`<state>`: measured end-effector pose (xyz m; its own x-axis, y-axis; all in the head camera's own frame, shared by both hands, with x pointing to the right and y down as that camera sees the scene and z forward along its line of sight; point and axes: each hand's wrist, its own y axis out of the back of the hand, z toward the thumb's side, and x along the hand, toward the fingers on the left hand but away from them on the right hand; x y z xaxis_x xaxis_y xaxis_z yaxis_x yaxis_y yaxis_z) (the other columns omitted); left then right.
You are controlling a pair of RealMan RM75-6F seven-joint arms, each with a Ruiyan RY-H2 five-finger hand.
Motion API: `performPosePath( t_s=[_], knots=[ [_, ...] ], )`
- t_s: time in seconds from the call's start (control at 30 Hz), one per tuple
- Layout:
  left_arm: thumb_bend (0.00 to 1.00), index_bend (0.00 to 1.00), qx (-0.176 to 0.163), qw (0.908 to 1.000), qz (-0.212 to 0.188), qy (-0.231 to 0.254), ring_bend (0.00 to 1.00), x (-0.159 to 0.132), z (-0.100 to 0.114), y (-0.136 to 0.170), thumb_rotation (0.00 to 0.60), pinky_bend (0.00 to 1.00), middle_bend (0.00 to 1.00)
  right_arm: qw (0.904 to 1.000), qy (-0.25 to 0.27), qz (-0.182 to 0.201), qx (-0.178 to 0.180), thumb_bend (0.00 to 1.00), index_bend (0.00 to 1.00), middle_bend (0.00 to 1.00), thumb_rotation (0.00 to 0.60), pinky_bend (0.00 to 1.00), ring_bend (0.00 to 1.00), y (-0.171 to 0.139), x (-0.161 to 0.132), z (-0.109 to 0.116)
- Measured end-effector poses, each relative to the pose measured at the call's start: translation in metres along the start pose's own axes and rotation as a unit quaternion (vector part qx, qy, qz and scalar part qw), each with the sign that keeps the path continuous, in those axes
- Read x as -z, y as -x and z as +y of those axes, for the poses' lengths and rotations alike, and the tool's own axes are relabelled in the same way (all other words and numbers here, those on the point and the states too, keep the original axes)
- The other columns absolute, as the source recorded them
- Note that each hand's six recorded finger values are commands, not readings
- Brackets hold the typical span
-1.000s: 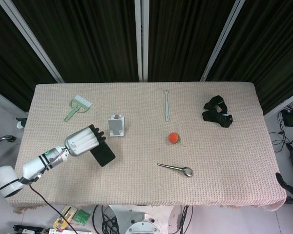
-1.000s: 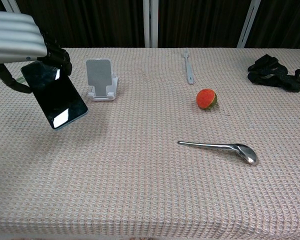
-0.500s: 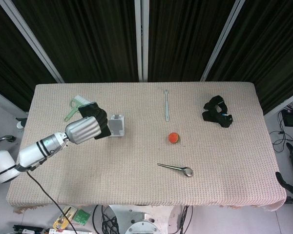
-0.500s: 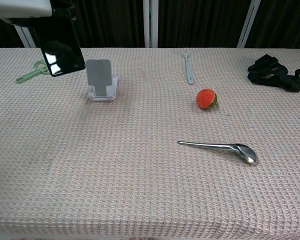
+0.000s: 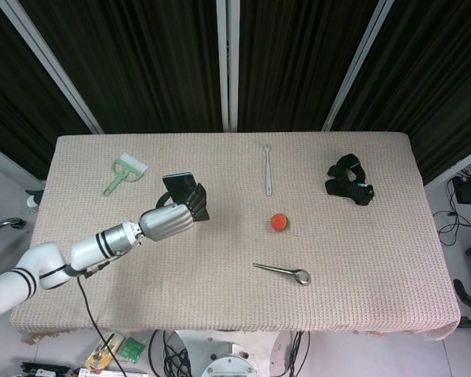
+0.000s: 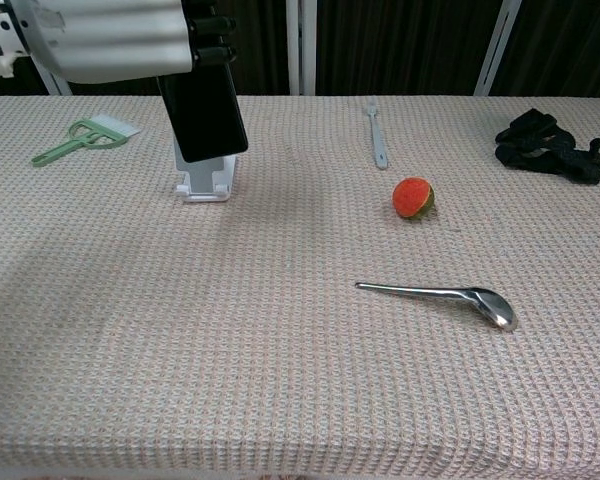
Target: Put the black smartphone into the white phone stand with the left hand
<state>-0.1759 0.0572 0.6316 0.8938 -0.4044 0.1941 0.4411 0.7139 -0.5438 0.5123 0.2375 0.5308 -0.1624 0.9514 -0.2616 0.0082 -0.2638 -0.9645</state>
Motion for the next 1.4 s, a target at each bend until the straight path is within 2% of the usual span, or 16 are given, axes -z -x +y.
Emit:
performPosePath(
  t_s=[0.1, 0.3, 0.6, 0.87, 1.23, 1.4],
  knots=[
    [0.51, 0.51, 0.001, 0.9999, -0.002, -0.017, 0.40, -0.006, 0.000, -0.005, 0.600, 0.39, 0.49, 1.0000, -0.002, -0.005, 0.000, 0.18, 0.00, 0.00, 0.600, 0.00, 0.00, 0.000, 0.003, 0.000],
    [0.51, 0.51, 0.021, 0.9970, -0.050, -0.054, 0.40, -0.022, -0.016, -0.006, 0.600, 0.39, 0.49, 1.0000, -0.003, -0.007, 0.006, 0.18, 0.00, 0.00, 0.600, 0.00, 0.00, 0.000, 0.005, 0.002],
    [0.51, 0.50, 0.035, 0.9939, -0.078, -0.070, 0.40, -0.040, -0.024, 0.000, 0.600, 0.38, 0.48, 0.9996, -0.004, -0.027, 0.001, 0.18, 0.00, 0.00, 0.600, 0.00, 0.00, -0.001, 0.015, -0.001],
    [0.51, 0.50, 0.028, 0.9946, -0.077, -0.064, 0.40, -0.048, -0.023, -0.006, 0.600, 0.38, 0.48, 0.9997, -0.005, -0.026, 0.001, 0.18, 0.00, 0.00, 0.600, 0.00, 0.00, -0.001, 0.014, -0.003],
    [0.51, 0.50, 0.028, 0.9958, -0.064, -0.059, 0.40, -0.043, -0.034, -0.007, 0.600, 0.38, 0.48, 0.9995, -0.007, -0.029, 0.002, 0.18, 0.00, 0.00, 0.600, 0.00, 0.00, 0.000, 0.016, 0.000],
    [0.51, 0.49, 0.015, 0.9967, -0.061, -0.051, 0.38, -0.043, -0.033, -0.010, 0.600, 0.37, 0.47, 0.9995, -0.008, -0.029, 0.002, 0.18, 0.00, 0.00, 0.600, 0.00, 0.00, 0.001, 0.015, 0.002]
  ],
)
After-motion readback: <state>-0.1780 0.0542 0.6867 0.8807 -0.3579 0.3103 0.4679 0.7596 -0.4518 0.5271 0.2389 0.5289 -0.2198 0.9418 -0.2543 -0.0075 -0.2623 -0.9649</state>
